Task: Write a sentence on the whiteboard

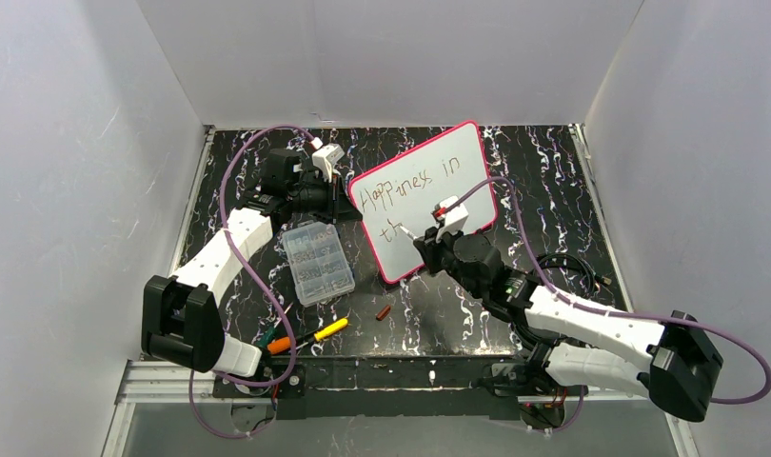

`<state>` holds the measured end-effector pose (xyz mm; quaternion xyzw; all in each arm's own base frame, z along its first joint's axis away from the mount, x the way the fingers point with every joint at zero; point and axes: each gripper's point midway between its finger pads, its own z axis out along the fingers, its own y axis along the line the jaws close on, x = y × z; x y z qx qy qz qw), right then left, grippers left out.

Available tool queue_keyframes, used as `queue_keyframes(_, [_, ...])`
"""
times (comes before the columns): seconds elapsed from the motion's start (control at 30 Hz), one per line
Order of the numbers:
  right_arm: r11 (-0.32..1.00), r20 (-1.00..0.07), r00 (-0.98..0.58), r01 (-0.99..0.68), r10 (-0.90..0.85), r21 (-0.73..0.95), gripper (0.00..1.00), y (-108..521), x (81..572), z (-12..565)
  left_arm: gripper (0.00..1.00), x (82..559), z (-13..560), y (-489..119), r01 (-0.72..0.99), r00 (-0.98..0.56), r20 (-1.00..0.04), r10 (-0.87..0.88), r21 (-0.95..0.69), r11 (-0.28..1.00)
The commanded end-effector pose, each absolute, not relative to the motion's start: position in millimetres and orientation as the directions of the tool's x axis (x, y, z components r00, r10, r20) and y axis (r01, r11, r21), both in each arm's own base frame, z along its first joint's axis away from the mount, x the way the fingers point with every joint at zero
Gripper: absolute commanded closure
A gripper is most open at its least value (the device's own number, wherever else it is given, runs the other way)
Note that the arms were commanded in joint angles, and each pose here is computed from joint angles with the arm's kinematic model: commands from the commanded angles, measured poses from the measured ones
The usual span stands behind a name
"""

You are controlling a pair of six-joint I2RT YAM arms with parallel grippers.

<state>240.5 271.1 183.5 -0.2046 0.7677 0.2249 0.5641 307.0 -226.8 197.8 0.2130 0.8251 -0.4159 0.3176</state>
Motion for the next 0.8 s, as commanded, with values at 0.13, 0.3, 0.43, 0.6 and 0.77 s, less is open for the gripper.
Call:
queue_keyframes(0.13, [0.862,-0.971,-0.233,-0.501,-0.05,0.076,0.99,259,253,197,1.0,300,220,-233,0.666,-0.668,-0.74,0.085,-0.543,0.511])
queue_keyframes(0.3, [0.87,-0.971,-0.231,-0.489,-0.062,0.061,0.99,259,257,193,1.0,300,220,-233,0.667,-0.667,-0.74,0.085,-0.542,0.511])
queue_keyframes(0.43, [0.873,-0.971,-0.228,-0.485,-0.069,0.052,0.99,260,259,191,1.0,300,220,-233,0.667,-0.667,-0.741,0.085,-0.542,0.511])
queue_keyframes(0.6, [0.878,-0.972,-0.224,-0.478,-0.077,0.041,0.99,260,261,189,1.0,300,220,-233,0.667,-0.667,-0.74,0.084,-0.543,0.51])
queue_keyframes(0.77, [0.882,-0.97,-0.228,-0.47,-0.086,0.032,0.99,261,264,184,1.0,300,220,-233,0.667,-0.668,-0.74,0.085,-0.543,0.51])
